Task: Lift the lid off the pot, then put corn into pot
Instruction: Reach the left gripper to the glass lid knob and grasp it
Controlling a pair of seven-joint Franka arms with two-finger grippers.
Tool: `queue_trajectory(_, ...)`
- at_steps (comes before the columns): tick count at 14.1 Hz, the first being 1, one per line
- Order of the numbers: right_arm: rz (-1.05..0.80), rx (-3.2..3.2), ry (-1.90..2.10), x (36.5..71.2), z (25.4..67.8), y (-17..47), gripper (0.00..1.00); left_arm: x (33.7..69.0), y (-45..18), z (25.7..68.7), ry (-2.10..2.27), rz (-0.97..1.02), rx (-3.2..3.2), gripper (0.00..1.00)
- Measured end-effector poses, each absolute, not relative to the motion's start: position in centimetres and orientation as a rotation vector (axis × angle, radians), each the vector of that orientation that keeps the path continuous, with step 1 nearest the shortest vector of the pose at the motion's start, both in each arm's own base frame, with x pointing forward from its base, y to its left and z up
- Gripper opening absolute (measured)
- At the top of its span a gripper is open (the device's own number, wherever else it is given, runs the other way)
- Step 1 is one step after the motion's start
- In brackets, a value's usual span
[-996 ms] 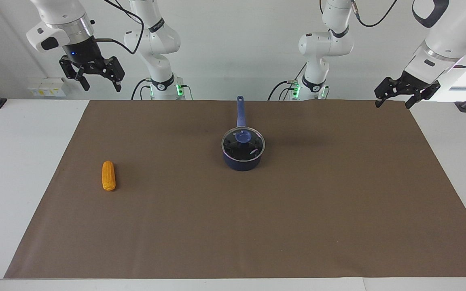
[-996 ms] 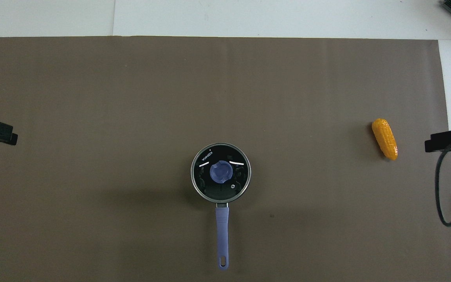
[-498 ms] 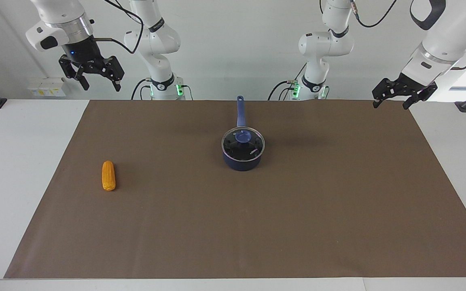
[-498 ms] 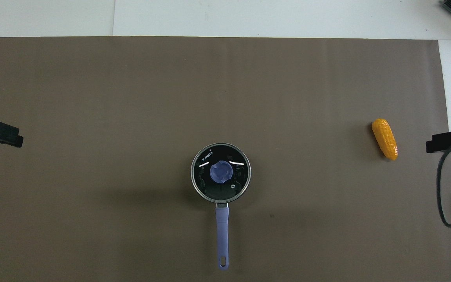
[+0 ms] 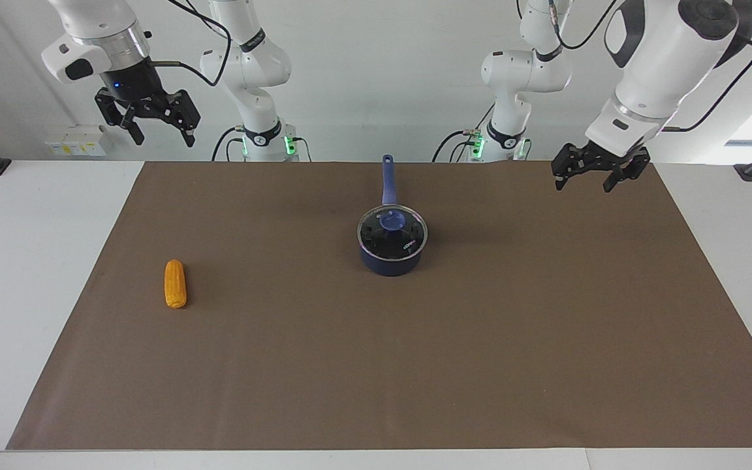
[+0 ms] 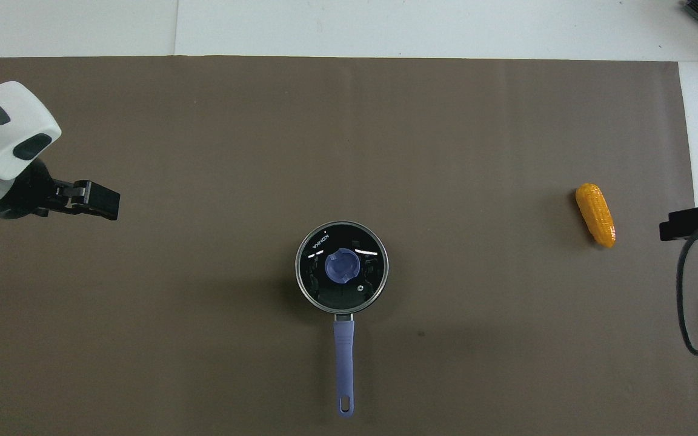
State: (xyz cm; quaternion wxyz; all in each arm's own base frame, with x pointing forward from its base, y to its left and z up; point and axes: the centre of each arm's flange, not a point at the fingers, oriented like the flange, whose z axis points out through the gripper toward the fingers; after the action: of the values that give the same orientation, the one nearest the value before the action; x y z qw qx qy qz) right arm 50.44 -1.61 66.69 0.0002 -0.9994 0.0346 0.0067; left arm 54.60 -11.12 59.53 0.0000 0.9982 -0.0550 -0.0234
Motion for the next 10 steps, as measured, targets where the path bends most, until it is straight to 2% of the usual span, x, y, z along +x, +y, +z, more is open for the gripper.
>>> queue_trajectory(4,0.045,-3.139,0.111,50.3,66.2,-1.7,1.00,53.4,-17.4,58.8,-0.139,-0.039,3.138,1.00)
queue_trajectory(10,0.085,-3.130,0.199,50.9,60.9,-5.7,1.00,51.6,-27.2,56.6,-0.009,0.024,3.126,1.00)
